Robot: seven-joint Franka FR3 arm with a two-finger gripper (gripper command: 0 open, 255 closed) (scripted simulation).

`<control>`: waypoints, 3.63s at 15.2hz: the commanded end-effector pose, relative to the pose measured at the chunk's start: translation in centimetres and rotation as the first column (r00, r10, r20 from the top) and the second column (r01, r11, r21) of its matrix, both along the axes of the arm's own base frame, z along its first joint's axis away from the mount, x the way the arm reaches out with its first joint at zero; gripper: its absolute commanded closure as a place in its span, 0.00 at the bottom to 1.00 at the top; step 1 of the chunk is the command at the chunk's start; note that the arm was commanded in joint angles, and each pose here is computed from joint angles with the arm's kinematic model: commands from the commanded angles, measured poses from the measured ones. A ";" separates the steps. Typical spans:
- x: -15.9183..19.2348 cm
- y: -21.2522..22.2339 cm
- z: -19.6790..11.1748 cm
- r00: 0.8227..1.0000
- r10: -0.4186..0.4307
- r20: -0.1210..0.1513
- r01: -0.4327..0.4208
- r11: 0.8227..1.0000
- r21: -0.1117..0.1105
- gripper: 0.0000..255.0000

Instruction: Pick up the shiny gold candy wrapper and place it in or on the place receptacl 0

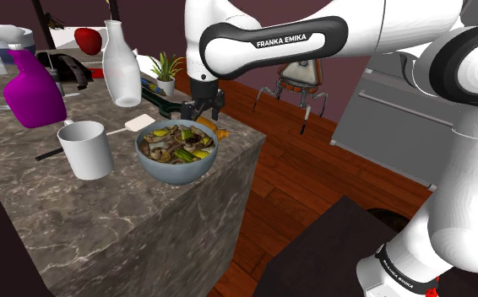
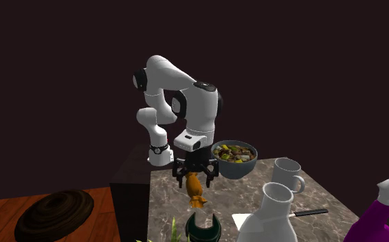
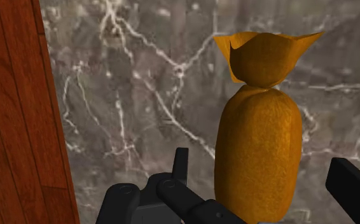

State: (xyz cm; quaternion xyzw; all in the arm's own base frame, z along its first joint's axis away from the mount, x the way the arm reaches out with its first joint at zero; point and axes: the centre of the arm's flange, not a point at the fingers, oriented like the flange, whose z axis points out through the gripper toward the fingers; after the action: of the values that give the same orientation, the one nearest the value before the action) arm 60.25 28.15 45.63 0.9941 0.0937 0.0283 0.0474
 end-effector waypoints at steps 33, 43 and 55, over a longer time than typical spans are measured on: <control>0.0 0.0 10.0 1.000 0.000 0.000 0.000 1.000 0.000 1.00; 0.0 0.0 15.3 1.000 0.000 0.000 0.000 1.000 0.000 1.00; -6.8 8.1 17.5 1.000 0.000 0.000 0.000 1.000 0.000 1.00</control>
State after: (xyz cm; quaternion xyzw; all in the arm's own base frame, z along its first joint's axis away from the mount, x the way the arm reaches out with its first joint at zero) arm 54.56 34.85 62.98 0.9940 0.0942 0.0284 0.0471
